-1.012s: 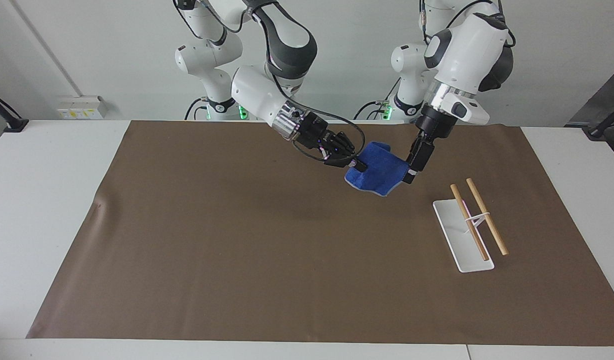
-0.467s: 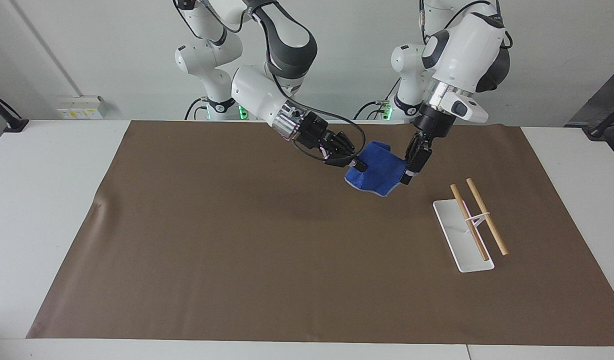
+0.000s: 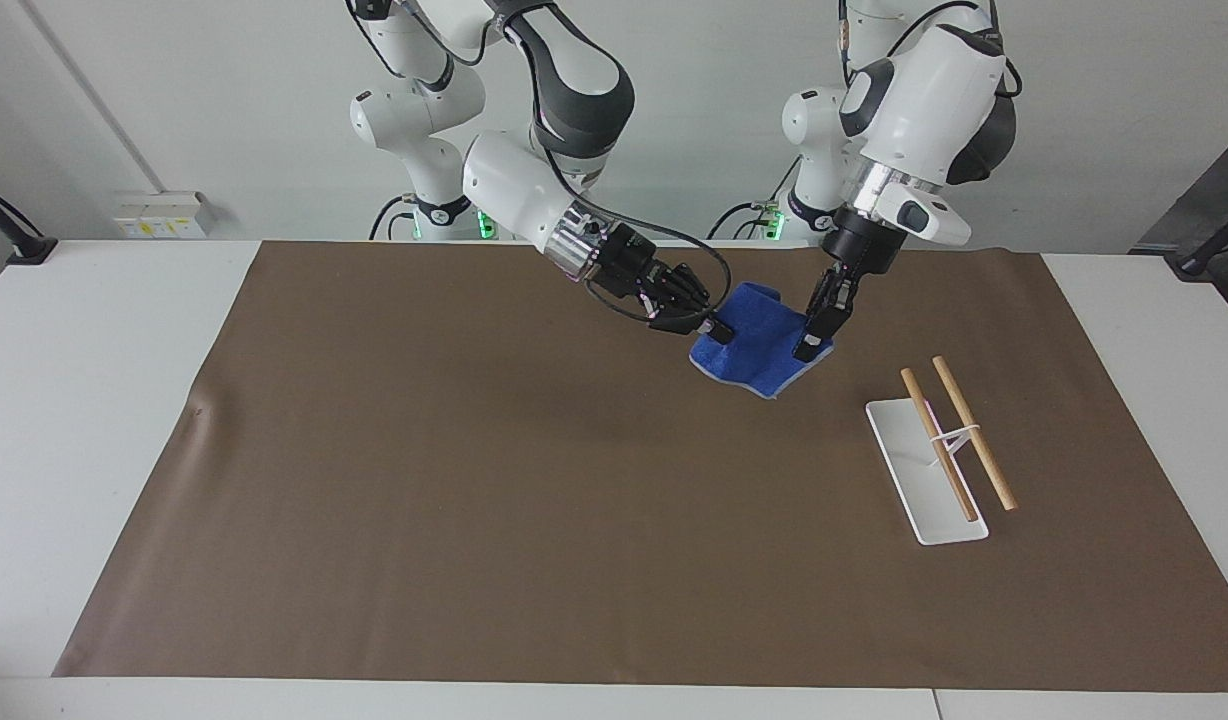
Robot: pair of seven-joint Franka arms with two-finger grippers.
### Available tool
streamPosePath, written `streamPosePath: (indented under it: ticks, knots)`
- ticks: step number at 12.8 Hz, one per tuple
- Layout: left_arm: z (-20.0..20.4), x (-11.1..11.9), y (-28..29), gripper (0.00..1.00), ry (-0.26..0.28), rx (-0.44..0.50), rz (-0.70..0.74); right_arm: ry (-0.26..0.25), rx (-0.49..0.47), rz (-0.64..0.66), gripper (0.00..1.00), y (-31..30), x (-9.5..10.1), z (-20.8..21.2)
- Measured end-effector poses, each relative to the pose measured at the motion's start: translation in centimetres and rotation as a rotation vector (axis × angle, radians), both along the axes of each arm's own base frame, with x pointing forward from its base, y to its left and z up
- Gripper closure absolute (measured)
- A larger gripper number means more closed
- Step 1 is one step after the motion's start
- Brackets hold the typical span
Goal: Right arm passes towel to left arm to hang
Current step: 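Grasp the towel with the left gripper while the right gripper releases it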
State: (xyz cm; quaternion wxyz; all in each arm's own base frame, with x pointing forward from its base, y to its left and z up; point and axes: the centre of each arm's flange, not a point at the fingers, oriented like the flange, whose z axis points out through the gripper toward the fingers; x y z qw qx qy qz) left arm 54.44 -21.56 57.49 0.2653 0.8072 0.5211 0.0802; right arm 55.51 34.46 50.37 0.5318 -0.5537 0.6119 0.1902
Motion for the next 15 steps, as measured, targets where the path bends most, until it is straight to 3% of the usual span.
streamPosePath:
  ticks: [1,2,5,7,9,10,13,15]
  knots:
    - [0.0,0.0,0.0,0.98,-0.001,0.002,-0.003,-0.001,-0.001,0.001,0.96,0.0,0.0,0.0]
    - [0.0,0.0,0.0,0.98,-0.008,0.01,-0.02,-0.012,-0.007,0.005,0.89,0.0,0.0,0.0]
    - [-0.1,0.1,0.3,0.98,-0.05,0.06,-0.121,-0.107,-0.072,0.013,0.52,-0.6,0.3,0.0]
    - [-0.1,0.2,0.5,0.98,-0.078,0.094,-0.186,-0.218,-0.196,0.053,0.3,-1.3,0.7,0.2]
    - [0.0,0.4,1.0,0.98,-0.112,0.135,-0.263,-0.355,-0.385,0.149,0.04,-1.9,1.5,0.5]
    - [-0.1,0.5,1.5,0.98,-0.132,0.161,-0.308,-0.417,-0.486,0.197,0.0,-2.5,2.0,0.3]
    - [-0.2,1.1,3.2,0.98,-0.187,0.237,-0.432,-0.57,-0.753,0.349,0.0,-5.2,3.5,-0.9]
    - [-1.0,1.3,3.8,0.98,-0.186,0.255,-0.463,-0.654,-0.911,0.514,0.0,-8.0,4.8,-1.7]
